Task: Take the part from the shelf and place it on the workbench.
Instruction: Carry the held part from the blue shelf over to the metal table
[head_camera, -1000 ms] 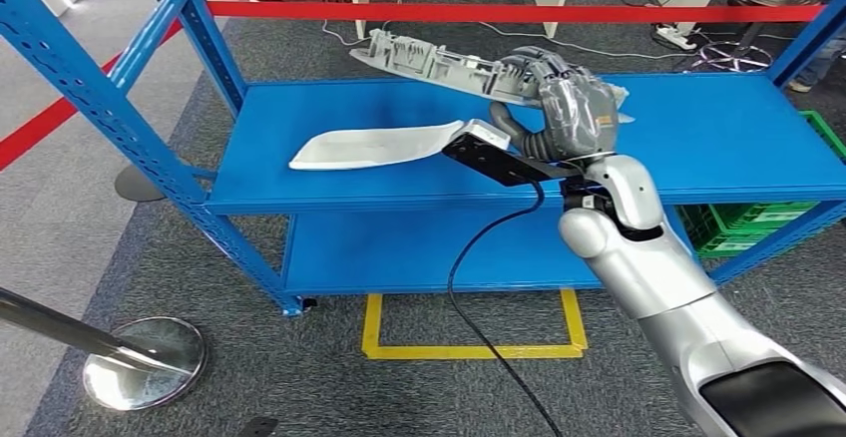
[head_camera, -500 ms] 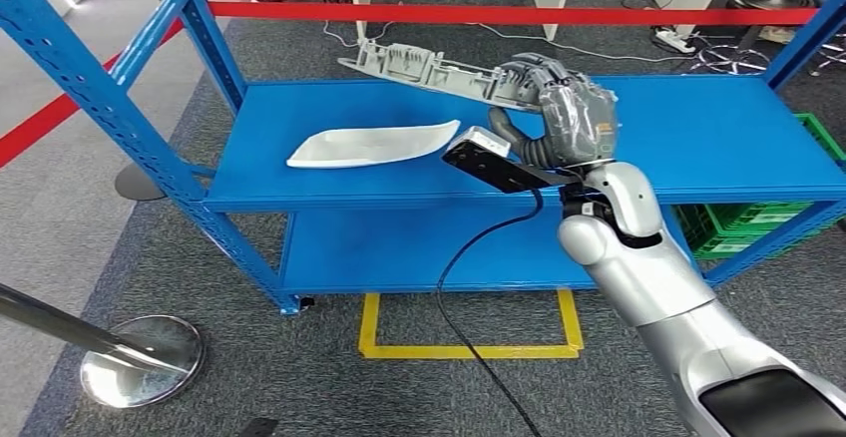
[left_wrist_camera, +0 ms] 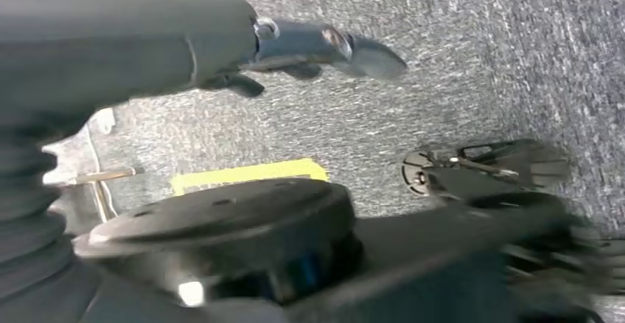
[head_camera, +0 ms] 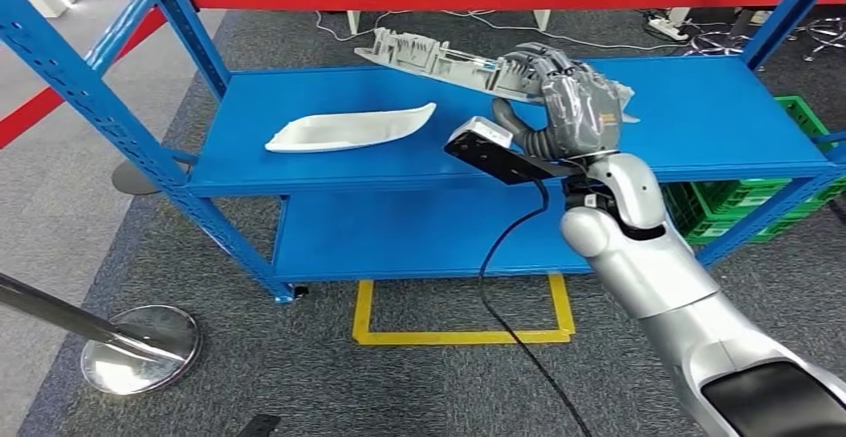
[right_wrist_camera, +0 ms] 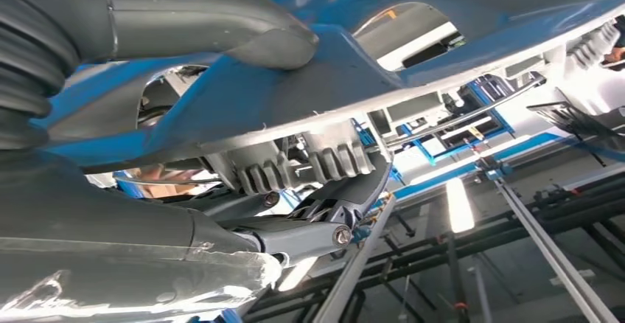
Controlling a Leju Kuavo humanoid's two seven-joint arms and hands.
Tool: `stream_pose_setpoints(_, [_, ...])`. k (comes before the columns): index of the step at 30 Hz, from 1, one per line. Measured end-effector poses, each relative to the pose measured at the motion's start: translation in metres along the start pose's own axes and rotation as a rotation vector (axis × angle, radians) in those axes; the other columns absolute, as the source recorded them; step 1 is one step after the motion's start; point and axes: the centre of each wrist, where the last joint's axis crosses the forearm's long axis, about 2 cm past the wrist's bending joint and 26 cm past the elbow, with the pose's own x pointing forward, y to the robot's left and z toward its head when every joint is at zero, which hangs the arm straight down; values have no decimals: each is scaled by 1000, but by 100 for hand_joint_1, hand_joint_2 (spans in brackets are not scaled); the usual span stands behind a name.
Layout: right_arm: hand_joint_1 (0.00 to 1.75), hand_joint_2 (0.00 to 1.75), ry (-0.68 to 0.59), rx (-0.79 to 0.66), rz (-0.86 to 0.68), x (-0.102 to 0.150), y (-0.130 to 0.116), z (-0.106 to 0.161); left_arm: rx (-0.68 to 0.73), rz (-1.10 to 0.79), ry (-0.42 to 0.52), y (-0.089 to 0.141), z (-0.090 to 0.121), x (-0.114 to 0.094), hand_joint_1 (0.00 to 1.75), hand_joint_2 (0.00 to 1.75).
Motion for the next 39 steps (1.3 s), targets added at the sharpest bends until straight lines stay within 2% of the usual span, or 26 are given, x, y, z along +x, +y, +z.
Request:
stream_pose_setpoints(21, [175,175,3,1,2,-2,-2,-8,-1,13,13,0,0,-4,0,175])
stream_pose_setpoints(32, [175,175,1,-7,2,-2,-4,-10,-1,12,4,0,0,1,0,175])
stream_pose_setpoints(39, [175,175,17,10,-8,-4,0,-4,-4,12,17,0,0,-6,0,175])
